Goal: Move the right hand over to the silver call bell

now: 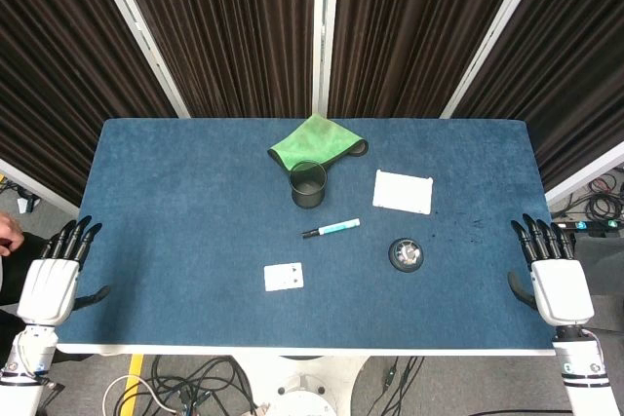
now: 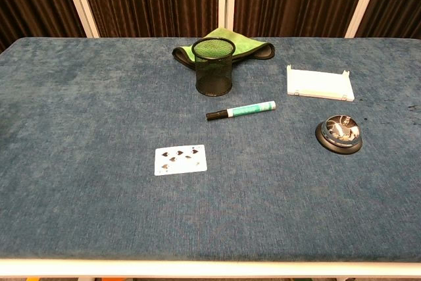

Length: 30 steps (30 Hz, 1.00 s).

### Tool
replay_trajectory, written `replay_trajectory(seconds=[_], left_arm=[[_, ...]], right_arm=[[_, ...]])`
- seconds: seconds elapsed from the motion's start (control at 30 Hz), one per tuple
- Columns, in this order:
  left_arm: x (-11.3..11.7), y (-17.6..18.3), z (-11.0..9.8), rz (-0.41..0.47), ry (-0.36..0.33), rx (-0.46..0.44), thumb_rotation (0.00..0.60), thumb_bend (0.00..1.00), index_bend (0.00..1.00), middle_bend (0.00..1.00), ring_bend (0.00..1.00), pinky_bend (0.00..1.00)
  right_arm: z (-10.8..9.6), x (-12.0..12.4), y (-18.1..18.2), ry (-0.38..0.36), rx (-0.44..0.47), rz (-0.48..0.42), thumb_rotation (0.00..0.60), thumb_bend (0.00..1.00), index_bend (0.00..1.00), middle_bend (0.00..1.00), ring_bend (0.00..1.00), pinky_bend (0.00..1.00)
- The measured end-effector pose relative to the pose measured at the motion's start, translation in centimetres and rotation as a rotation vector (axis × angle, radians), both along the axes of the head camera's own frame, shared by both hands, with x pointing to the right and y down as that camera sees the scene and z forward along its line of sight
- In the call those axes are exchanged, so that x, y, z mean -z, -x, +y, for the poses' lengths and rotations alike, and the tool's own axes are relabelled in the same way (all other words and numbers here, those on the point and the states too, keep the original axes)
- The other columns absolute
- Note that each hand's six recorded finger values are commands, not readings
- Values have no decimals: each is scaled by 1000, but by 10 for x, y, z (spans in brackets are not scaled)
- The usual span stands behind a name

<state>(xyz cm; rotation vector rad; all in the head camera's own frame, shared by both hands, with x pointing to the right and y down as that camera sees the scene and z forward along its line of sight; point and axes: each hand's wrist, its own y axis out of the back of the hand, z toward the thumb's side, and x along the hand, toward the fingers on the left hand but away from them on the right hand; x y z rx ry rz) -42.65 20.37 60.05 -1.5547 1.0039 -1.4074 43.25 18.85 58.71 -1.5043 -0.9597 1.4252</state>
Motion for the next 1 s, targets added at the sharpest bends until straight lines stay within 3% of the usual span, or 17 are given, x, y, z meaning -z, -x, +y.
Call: replay_trajectory(seconds=[0.33,0.4,0.47,0.53,0.6,0.67,0.73,0.83,1.0], left_arm=[[-1,2,1,1,2,2,600,26,88,11,0,166],[0,1,-1,1,-2,-1,600,26,88,11,0,166],[1,1,-2,2,-2,-1,600,27,88,11,0,166],[1,2,-1,3,0,1,600,26,88,11,0,166],[0,2,1,3,3,3,600,26,88,11,0,166],[-1,3,2,1,3,4,600,27,88,11,0,166],[-3,4,4,1,4,8,600,26,88,11,0,166],[-5,3,4,1,7,6,600,27,88,11,0,166],[-5,2,5,1,6,1,600,27,88,11,0,166]], right_arm=[[0,1,5,0,14,-5,600,312,0,0,0,0],[0,-1,7,3,17,-8,600,427,0,0,0,0],[1,-3,8,10,20,-8,600,769,0,6,0,0],[1,-4,9,10,22,-6,600,983,0,36,0,4],[1,-4,10,2,21,2,600,1000,0,131,74,149],[0,-5,12,-11,22,5,600,1000,0,334,287,399],[0,-7,15,-17,26,3,600,1000,0,649,564,616],[4,-14,20,2,51,12,600,1000,7,795,675,684],[18,-39,40,55,130,36,600,1000,36,863,736,689]])
